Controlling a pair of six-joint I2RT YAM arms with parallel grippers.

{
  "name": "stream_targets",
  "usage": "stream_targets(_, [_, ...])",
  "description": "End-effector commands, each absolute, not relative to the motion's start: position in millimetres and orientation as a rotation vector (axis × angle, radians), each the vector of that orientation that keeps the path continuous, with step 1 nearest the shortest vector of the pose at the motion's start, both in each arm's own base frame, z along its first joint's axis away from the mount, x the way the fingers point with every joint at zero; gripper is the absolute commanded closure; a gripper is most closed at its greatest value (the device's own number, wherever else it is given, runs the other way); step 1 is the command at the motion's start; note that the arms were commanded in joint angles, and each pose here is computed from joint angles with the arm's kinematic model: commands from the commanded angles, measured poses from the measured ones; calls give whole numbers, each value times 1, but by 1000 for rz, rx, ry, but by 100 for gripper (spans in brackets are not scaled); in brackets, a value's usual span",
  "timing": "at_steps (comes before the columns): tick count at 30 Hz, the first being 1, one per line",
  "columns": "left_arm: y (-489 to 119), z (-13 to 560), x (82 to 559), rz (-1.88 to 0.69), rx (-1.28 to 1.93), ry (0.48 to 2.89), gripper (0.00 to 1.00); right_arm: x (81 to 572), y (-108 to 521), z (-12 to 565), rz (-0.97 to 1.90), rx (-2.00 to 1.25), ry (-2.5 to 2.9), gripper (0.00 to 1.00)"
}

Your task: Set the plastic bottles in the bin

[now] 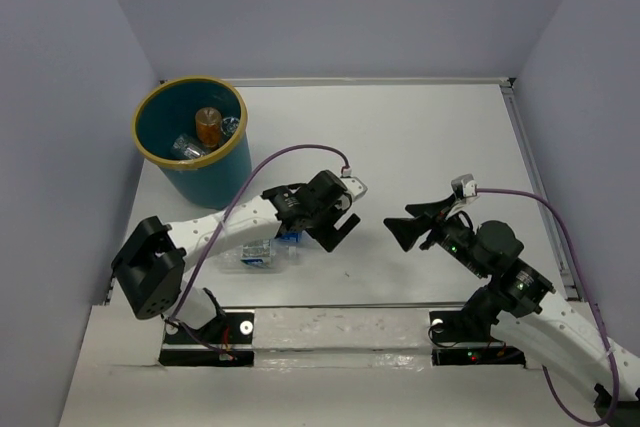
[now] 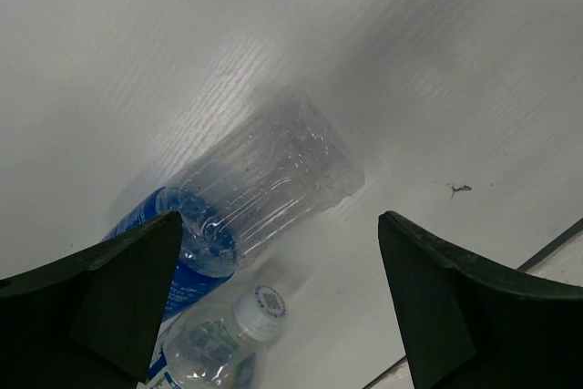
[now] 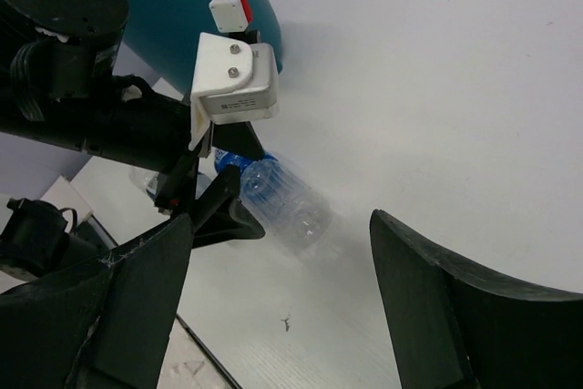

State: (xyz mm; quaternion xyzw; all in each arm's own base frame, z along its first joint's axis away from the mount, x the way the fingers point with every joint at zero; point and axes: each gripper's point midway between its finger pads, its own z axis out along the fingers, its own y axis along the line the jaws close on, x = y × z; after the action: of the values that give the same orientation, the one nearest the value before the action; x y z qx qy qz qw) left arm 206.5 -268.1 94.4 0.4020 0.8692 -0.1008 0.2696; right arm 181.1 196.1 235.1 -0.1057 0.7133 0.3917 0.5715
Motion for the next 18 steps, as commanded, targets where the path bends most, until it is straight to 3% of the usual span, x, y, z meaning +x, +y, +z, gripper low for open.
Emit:
stream_targets(1, [-269,89,222,-179,1143,2281,1,180,198,236,933,-255,1668,17])
stream_targets(18, [-248,41,241,118,1182,2337,1,179,197,234,933,-256,1680,17])
